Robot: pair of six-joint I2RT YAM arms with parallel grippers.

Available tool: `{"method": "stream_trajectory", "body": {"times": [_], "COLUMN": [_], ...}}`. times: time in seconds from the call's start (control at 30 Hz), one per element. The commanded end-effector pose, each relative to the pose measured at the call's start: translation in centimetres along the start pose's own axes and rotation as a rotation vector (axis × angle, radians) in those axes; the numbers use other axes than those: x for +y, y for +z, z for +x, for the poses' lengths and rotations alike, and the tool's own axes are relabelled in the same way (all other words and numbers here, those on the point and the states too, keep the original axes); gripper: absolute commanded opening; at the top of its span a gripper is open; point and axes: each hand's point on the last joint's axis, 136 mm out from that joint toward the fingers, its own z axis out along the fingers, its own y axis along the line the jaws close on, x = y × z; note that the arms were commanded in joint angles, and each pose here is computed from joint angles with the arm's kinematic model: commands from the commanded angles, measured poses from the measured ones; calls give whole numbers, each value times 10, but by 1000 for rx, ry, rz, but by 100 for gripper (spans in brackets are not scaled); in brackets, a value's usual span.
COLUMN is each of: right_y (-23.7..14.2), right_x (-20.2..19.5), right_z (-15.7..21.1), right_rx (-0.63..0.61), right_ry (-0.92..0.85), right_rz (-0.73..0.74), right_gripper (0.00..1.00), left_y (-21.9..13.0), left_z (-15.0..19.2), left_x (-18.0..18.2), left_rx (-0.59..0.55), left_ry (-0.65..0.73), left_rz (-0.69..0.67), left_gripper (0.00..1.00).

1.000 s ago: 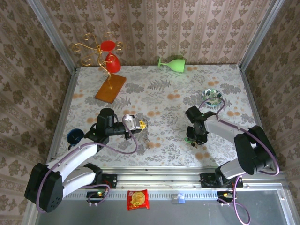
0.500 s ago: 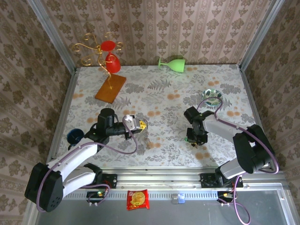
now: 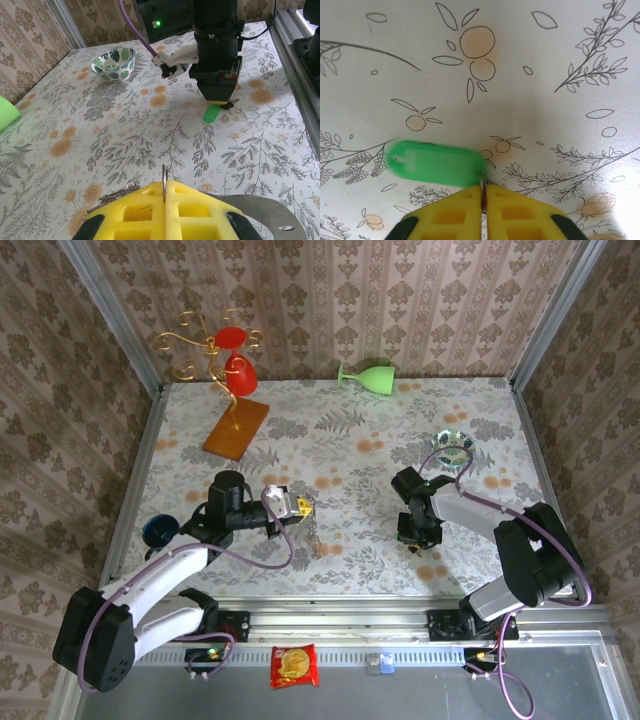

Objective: Put the keys on the keyring

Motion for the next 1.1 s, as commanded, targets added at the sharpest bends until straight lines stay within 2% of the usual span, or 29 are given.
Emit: {"method": "stream_trajectory", "body": {"times": [0.0,0.07,0.13,0.27,0.5,0.7,0.87,1.07], "right_y": [-6,-9,-18,-57,-134,-189,-216,-214], "right_x": [-3,-3,-1,22,82,136,157,168], "right_z": [-3,-4,-7,-22,-33,-6,15,23], "right_rx": [-11,-25,-63,-236,-554,-756,-800,-752], "right_ry": [-20,-30,-61,-213,-582,-1010,-1198,-1319], "right_rz": [39,40,46,2,-289,-585,-733,-706], "right_gripper": [6,0,0,0,0,0,0,0], "left_y": [0,0,0,-1,-2,-2,0,3], "left_z": [-19,-19,-19,-21,-31,-35,-37,-40], "left_x": [1,1,1,2,4,5,5,9], "left_rx": [-48,-48,-46,-42,-52,-55,-56,-56], "left_ry": [56,55,53,45,-12,-77,-98,-163], "left_rz": [23,22,24,17,17,5,11,9], "left_gripper": [0,0,0,0,0,0,0,0]}}
